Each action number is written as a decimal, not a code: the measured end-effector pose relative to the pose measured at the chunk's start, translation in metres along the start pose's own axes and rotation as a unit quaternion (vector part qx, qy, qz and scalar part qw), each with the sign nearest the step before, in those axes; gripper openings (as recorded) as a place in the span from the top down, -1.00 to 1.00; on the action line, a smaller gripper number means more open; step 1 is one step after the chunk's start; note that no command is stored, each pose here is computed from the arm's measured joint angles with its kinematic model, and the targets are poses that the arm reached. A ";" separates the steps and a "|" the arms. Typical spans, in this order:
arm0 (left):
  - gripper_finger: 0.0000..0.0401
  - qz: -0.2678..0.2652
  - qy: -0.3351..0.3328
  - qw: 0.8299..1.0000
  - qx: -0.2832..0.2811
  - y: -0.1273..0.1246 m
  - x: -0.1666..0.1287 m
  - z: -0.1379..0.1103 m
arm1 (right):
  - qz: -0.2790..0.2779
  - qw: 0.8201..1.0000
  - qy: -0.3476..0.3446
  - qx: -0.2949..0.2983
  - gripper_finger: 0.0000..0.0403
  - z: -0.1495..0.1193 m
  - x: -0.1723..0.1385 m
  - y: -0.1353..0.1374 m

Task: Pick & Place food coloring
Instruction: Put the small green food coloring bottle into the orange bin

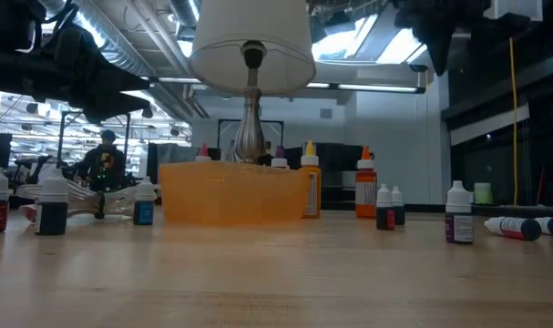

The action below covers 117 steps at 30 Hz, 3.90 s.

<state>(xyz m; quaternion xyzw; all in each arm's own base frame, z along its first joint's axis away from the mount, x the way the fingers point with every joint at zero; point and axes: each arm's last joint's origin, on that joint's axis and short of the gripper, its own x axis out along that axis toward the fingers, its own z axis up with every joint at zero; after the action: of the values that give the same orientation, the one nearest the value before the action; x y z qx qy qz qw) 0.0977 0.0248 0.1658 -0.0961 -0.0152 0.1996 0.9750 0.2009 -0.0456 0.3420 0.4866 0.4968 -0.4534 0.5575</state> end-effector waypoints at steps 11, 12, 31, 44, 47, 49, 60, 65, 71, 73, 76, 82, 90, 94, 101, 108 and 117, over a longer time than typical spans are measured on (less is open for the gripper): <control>-0.47 0.000 0.000 1.000 0.000 0.000 0.000 0.000 | -0.058 0.992 0.113 0.007 -0.21 -0.007 0.051 -0.007; -0.47 0.000 0.000 1.000 0.000 0.000 0.000 0.000 | -0.060 0.991 0.119 0.007 -0.21 -0.007 0.056 -0.007; -0.47 0.000 0.000 1.000 0.000 0.000 0.000 0.000 | -0.035 0.976 0.217 0.002 -0.21 -0.004 0.143 -0.015; -0.47 0.000 0.000 1.000 0.000 0.000 0.000 0.000 | 0.003 0.963 0.271 0.003 -0.21 0.003 0.181 -0.018; -0.47 0.000 0.000 1.000 0.000 0.000 0.000 0.000 | -0.002 0.961 0.276 0.007 -0.21 0.002 0.185 -0.022; -0.47 0.000 0.000 1.000 0.000 0.000 0.000 0.000 | 0.000 0.960 0.279 0.011 -0.21 0.003 0.188 -0.024; -0.47 0.000 0.000 1.000 0.000 0.000 0.000 0.000 | -0.001 0.950 0.312 0.013 -0.21 0.001 0.205 -0.029; -0.47 0.000 0.000 1.000 0.000 0.000 0.000 0.000 | 0.001 0.947 0.320 0.006 -0.21 0.003 0.214 -0.026; -0.47 0.000 0.000 1.000 0.000 0.000 0.000 0.000 | 0.005 0.947 0.321 -0.002 -0.21 0.004 0.222 -0.023; -0.47 0.000 0.000 1.000 0.000 0.000 0.000 0.000 | 0.004 0.944 0.329 -0.002 -0.21 0.004 0.225 -0.023; -0.47 0.000 0.000 1.000 0.000 0.000 0.000 0.000 | 0.002 0.943 0.333 -0.008 -0.21 0.004 0.227 -0.023; -0.47 0.000 0.000 1.000 0.000 0.000 0.000 0.000 | 0.002 0.943 0.333 -0.011 -0.21 0.004 0.227 -0.023; -0.47 0.000 0.000 1.000 0.000 0.000 0.000 0.000 | -0.013 0.941 0.338 -0.010 -0.21 -0.004 0.229 -0.025; -0.47 0.000 0.000 1.000 0.000 0.000 0.000 0.000 | -0.010 0.941 0.337 -0.011 -0.21 -0.004 0.230 -0.025; -0.47 0.000 0.000 1.000 0.000 0.000 0.000 0.000 | -0.002 0.944 0.329 -0.013 -0.21 -0.003 0.231 -0.023; -0.47 0.000 0.000 1.000 0.000 0.000 0.000 0.000 | -0.001 0.945 0.327 -0.014 -0.21 -0.002 0.231 -0.023; -0.47 0.000 0.000 1.000 0.000 0.000 0.000 0.000 | 0.000 0.944 0.329 -0.012 -0.17 -0.003 0.231 -0.023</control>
<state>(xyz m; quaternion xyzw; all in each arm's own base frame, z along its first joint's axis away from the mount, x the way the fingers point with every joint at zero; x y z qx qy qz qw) 0.0977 0.0248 0.1658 -0.0961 -0.0151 0.1996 0.9750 0.1999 -0.0508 0.1103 0.6017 0.6583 -0.2622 0.3685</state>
